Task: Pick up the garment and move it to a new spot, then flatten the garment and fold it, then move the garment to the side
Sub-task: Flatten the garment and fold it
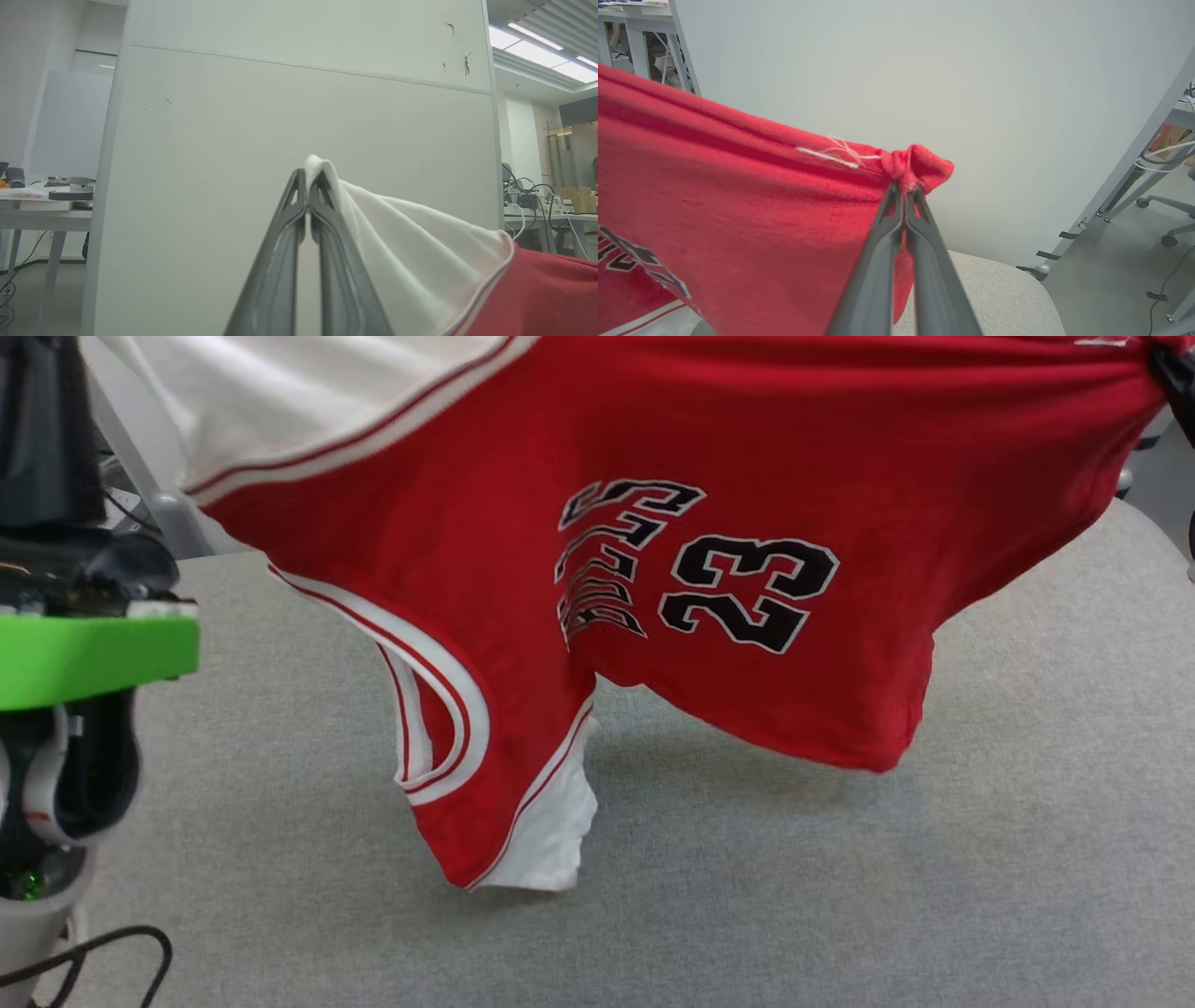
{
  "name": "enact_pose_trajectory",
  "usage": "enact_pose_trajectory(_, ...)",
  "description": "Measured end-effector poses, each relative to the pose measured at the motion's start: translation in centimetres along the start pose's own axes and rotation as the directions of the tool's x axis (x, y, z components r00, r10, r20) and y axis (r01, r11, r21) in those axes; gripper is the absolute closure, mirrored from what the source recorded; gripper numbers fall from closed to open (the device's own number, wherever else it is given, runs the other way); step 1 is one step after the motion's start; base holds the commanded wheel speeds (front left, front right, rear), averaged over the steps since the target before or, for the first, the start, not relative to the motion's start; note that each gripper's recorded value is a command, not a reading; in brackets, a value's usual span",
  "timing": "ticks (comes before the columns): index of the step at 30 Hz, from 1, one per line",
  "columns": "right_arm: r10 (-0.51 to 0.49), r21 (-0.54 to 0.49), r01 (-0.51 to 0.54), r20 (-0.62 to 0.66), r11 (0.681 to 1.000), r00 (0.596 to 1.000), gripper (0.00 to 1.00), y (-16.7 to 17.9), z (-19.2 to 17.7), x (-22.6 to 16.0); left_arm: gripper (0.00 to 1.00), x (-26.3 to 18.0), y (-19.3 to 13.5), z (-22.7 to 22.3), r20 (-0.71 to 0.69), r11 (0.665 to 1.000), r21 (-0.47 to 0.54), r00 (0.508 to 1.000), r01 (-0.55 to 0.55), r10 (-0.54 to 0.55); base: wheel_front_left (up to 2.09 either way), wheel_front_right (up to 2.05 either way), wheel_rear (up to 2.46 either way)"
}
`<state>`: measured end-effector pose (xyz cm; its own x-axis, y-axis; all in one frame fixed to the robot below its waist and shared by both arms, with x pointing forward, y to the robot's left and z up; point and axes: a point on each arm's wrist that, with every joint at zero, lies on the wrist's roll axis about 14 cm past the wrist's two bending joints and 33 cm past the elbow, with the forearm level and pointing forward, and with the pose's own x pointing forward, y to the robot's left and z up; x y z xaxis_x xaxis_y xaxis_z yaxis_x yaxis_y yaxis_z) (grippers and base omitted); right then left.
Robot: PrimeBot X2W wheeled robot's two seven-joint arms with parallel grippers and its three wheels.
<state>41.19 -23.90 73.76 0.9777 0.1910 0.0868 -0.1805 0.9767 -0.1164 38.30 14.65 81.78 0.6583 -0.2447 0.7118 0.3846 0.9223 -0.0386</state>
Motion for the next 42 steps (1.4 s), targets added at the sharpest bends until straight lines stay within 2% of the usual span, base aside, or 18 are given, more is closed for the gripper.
enact_pose_trajectory(6, -0.009, 0.001, 0.009, 0.06, 1.0, 0.998, 1.0, -0.1, 1.2, 0.7, 1.0, 2.5, 1.2, 0.4, 0.062, 0.998, 0.065, 0.998, 0.008, -0.012, 0.0, 0.0, 0.0)
enact_pose_trajectory(12, -0.041, -0.036, 0.046, 0.127, 0.998, 0.991, 1.0, -1.2, 2.3, 2.6, 1.0, 5.5, 2.1, -0.6, 0.059, 0.99, 0.131, 0.996, 0.06, -0.069, 0.0, 0.0, 0.0)
enact_pose_trajectory(20, -0.1, -0.112, 0.115, 0.138, 0.987, 0.985, 1.0, -4.1, 0.3, 7.7, 1.0, 10.4, 4.3, -5.8, -0.029, 0.966, 0.209, 0.989, 0.151, -0.148, 0.0, 0.0, 0.0)
enact_pose_trajectory(22, -0.116, -0.137, 0.135, 0.136, 0.981, 0.984, 1.0, -4.9, -0.3, 9.4, 1.0, 11.8, 5.4, -7.4, -0.046, 0.971, 0.191, 0.99, 0.141, -0.135, 0.0, 0.0, 0.0)
enact_pose_trajectory(24, -0.132, -0.21, 0.16, 0.14, 0.964, 0.981, 1.0, -5.8, -0.8, 11.5, 1.0, 13.3, 6.7, -9.5, -0.078, 0.968, 0.206, 0.989, 0.141, -0.127, 0.0, 0.0, 0.0)
enact_pose_trajectory(29, -0.166, -0.221, 0.204, 0.178, 0.954, 0.97, 1.0, -7.5, -1.6, 16.5, 1.0, 16.6, 9.5, -13.9, -0.12, 0.959, 0.253, 0.988, 0.128, -0.1, 0.0, 0.0, 0.0)
enact_pose_trajectory(35, -0.195, -0.232, 0.239, 0.196, 0.943, 0.961, 1.0, -8.1, -3.6, 22.4, 1.0, 20.2, 12.8, -17.9, -0.103, 0.969, 0.246, 0.995, 0.037, -0.012, 0.0, 0.0, 0.0)
enact_pose_trajectory(38, -0.213, -0.226, 0.259, 0.21, 0.939, 0.954, 1.0, -8.4, -4.6, 24.6, 1.0, 20.7, 14.1, -20.6, -0.123, 0.98, 0.199, 0.992, -0.008, 0.033, 0.0, 0.0, 0.0)
enact_pose_trajectory(42, -0.235, -0.222, 0.278, 0.203, 0.935, 0.951, 1.0, -8.7, -6.9, 26.7, 1.0, 19.9, 15.3, -24.9, -0.185, 0.967, 0.254, 0.982, 0.009, 0.039, 0.0, 0.0, 0.0)
